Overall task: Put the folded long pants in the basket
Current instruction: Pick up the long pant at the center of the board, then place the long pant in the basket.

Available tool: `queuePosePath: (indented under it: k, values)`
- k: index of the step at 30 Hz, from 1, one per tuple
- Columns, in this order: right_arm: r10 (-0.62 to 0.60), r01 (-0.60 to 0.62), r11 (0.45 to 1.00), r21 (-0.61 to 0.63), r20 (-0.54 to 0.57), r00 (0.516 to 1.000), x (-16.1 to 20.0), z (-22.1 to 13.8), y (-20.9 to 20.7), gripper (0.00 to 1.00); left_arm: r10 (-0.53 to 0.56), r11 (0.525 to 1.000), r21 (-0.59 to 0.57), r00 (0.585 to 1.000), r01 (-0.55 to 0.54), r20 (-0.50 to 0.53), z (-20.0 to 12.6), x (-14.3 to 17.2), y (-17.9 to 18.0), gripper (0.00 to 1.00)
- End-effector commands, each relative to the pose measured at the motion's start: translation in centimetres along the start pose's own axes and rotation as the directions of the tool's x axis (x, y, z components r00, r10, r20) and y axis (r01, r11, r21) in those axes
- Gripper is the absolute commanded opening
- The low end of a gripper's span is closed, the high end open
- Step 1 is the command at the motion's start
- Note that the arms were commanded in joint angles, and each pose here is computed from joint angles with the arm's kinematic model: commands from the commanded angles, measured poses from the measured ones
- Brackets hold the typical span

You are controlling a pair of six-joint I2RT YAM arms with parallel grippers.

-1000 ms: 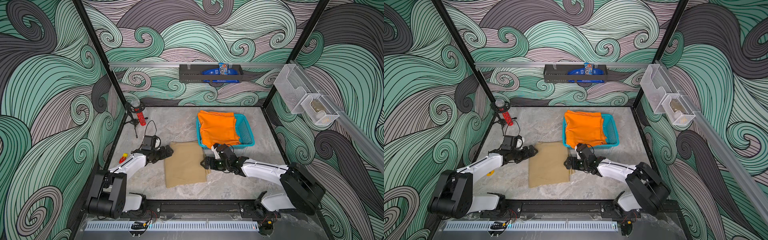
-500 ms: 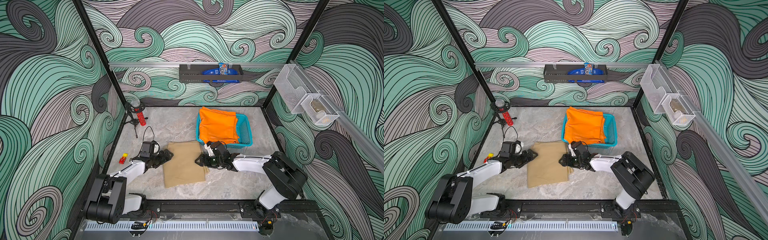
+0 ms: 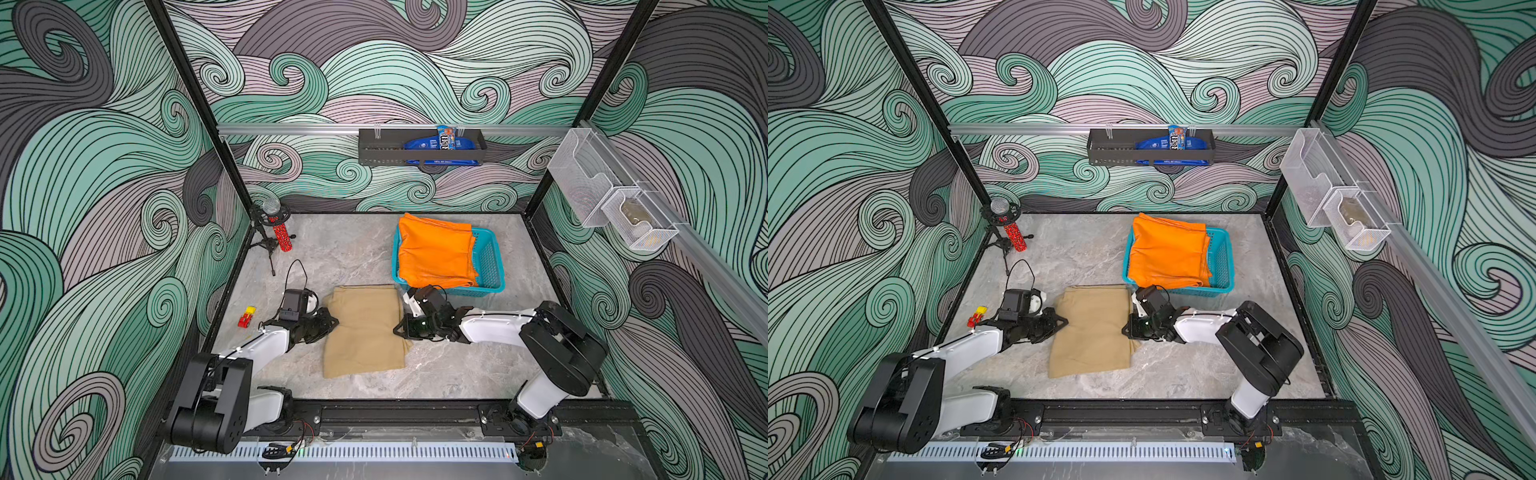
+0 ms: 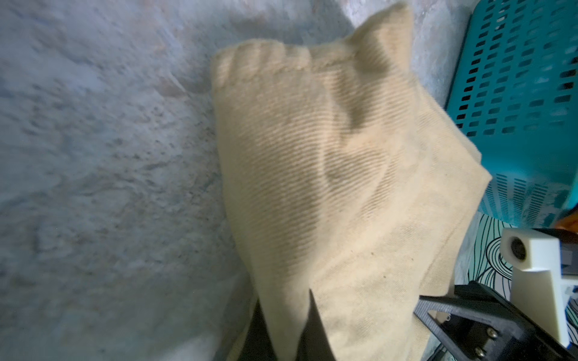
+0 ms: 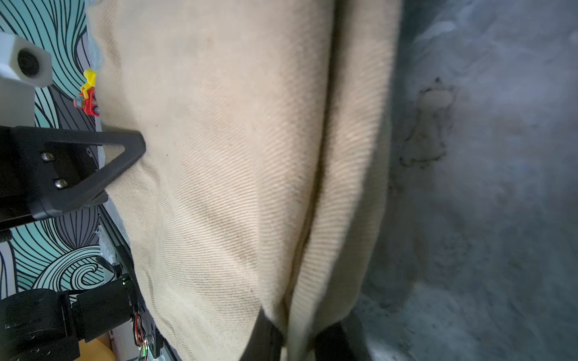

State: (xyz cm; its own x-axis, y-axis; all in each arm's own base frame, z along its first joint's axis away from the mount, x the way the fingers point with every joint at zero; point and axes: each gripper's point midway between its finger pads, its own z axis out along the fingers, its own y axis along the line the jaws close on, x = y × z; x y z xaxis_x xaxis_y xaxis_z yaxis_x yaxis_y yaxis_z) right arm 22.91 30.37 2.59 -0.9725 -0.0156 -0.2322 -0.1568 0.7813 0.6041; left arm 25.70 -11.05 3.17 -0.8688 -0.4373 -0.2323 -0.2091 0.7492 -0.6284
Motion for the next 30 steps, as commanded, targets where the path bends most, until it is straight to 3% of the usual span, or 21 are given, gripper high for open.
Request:
queuePosePath:
  k: [1, 9, 20, 30]
  values:
    - [-0.075, 0.076, 0.994, -0.082, 0.012, 0.997, -0.1, -1.2, 4.2, 0.0, -0.005, 0.999, 0.052, 1.0, 0.006, -0.021, -1.2, 0.9, -1.2, 0.0]
    - [-0.102, 0.127, 0.975, -0.182, 0.144, 0.984, -2.0, -6.2, 9.0, 0.0, 0.098, 0.977, 0.172, 0.981, -0.127, 0.168, -6.9, -2.1, -6.9, 0.0]
    - [-0.223, 0.283, 0.937, -0.207, 0.272, 0.936, -5.3, -12.7, 15.0, 0.0, 0.125, 0.902, 0.363, 0.947, -0.232, 0.295, -13.6, -7.3, -17.3, 0.0]
    - [-0.221, 0.307, 0.937, -0.169, 0.393, 0.892, -10.3, -18.4, 14.1, 0.0, 0.156, 0.807, 0.478, 0.906, -0.346, 0.393, -16.5, -11.0, -26.1, 0.0]
